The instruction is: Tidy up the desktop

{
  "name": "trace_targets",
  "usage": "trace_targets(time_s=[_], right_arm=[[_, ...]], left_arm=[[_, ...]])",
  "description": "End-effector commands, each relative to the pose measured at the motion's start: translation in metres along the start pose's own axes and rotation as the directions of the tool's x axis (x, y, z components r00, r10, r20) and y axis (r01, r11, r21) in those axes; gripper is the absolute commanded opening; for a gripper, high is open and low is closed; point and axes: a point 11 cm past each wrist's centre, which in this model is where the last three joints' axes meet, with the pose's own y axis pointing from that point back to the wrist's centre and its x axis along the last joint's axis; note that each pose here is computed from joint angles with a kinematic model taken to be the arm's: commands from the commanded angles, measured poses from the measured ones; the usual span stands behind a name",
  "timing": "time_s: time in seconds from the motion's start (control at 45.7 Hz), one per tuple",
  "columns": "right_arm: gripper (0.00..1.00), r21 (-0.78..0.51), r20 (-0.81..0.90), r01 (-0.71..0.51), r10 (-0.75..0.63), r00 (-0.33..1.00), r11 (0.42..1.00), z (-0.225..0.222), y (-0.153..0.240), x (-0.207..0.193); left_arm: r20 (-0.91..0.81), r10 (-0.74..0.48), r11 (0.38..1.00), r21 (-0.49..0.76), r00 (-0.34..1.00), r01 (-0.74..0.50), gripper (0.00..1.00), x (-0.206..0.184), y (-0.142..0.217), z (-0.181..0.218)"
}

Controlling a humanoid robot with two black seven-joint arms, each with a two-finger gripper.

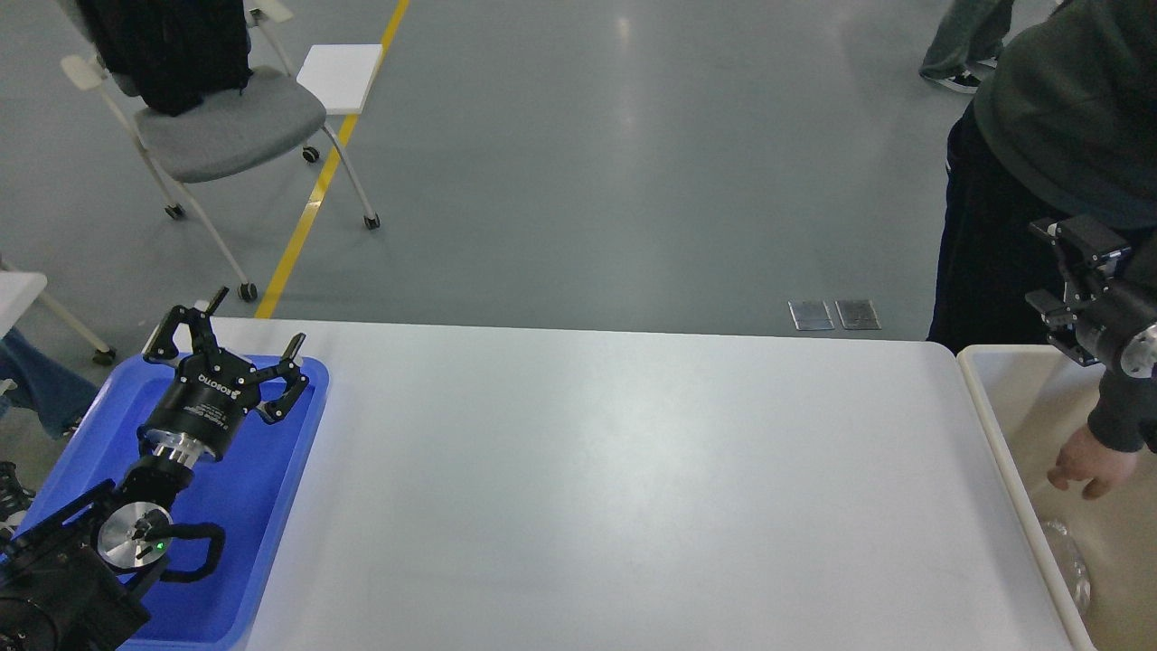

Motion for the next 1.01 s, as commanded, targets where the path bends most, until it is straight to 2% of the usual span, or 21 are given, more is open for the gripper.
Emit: trace_targets(time_s=[0.0, 0.328, 0.504, 0.745, 0.985], right_arm=[[1.00, 0.177, 0.210, -0.070, 0.032, 0.977, 0.982, -0.027, 0.001, -0.005], [1.00, 0.131, 0.476, -0.158, 0.077, 0.876, 0.979, 0.024, 0.006, -0.053], [1.00, 0.114, 0.583, -0.196, 0.094, 0.807, 0.974, 0.038, 0.007, -0.073], [1.00, 0.071, 0.691, -0.270, 0.148, 0.707, 0.960, 0.060, 0.018, -0.080], [1.00, 0.058, 0.701, -0.279, 0.160, 0.695, 0.959, 0.069, 0.025, -0.078]], left_arm=[[0.000, 0.000, 1.000, 0.001, 1.000, 0.000, 0.99, 0.000, 0.000, 0.000], [0.000, 0.000, 1.000, -0.001, 1.000, 0.000, 0.99, 0.000, 0.000, 0.000], [0.000, 0.000, 1.000, -0.001, 1.000, 0.000, 0.99, 0.000, 0.000, 0.000], [0.000, 0.000, 1.000, 0.001, 1.000, 0.000, 0.99, 0.000, 0.000, 0.000], [0.000, 0.000, 1.000, -0.001, 1.000, 0.000, 0.99, 0.000, 0.000, 0.000]])
